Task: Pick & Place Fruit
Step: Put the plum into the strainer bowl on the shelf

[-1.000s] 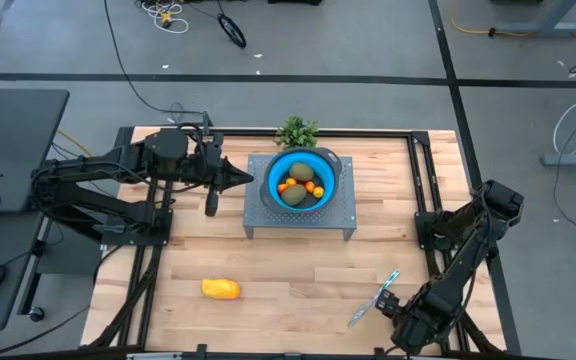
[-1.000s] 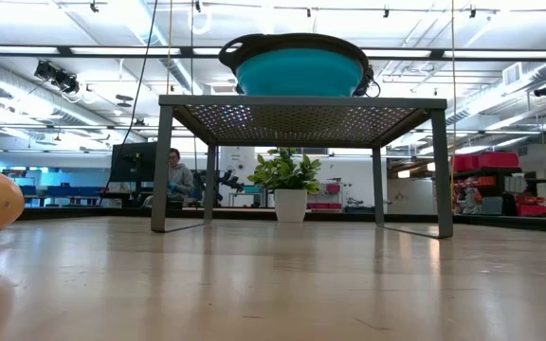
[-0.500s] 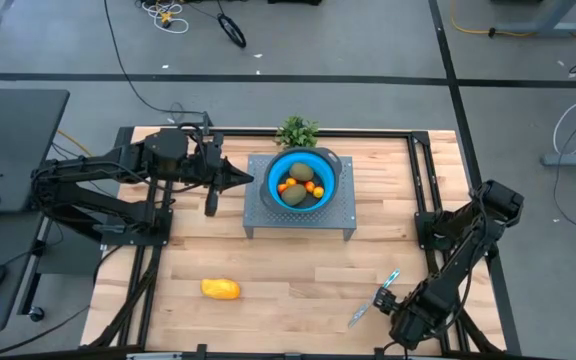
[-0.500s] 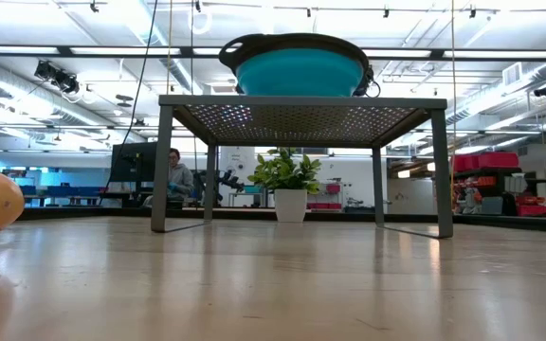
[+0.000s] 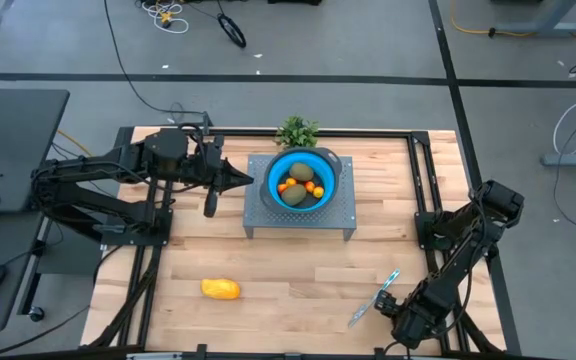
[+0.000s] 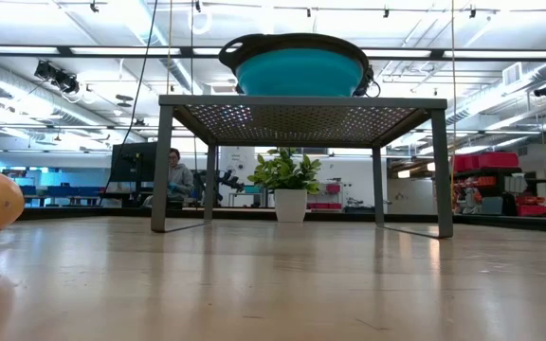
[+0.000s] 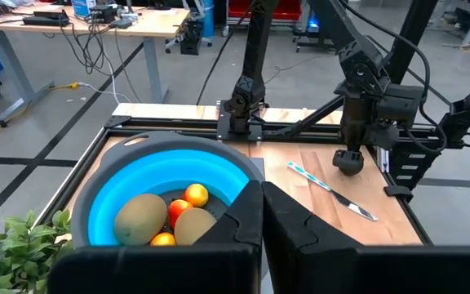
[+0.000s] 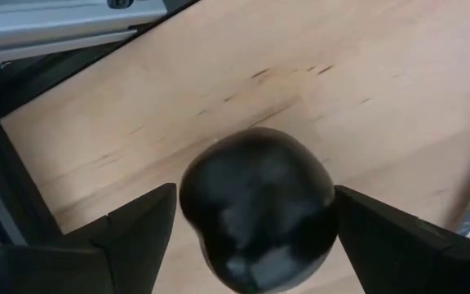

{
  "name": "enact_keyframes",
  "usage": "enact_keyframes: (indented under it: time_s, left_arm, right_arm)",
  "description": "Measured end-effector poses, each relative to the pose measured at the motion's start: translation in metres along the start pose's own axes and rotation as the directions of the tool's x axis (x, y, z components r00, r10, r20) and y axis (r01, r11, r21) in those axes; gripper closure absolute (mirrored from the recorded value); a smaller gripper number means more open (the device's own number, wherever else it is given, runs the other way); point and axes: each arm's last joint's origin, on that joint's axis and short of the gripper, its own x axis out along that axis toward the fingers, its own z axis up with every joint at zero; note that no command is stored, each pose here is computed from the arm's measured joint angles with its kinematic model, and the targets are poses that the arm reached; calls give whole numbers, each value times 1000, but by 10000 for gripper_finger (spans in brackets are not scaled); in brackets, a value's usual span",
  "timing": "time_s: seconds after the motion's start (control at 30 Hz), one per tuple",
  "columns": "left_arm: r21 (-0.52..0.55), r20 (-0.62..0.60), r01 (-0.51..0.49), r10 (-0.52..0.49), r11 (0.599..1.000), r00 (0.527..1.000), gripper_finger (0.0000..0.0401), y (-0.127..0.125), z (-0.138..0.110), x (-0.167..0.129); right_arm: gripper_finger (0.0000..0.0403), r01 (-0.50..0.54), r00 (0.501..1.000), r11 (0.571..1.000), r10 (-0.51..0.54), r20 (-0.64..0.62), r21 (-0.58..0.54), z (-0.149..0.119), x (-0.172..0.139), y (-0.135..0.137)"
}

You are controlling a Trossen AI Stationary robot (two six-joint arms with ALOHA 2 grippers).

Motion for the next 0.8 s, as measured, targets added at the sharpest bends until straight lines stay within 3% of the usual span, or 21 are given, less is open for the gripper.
enact_keyframes:
  time_s: [0.43,0.8]
  left_arm:
    - [5,0,-2,2,1000,1000,397,0,0,0]
    - [6,0,-2,2,1000,1000,398,0,0,0]
  right_arm:
    - [72,-3,1000,1000,3,9,-1,1,0,0]
    - [102,-6,1000,1000,6,24,8,2,0,0]
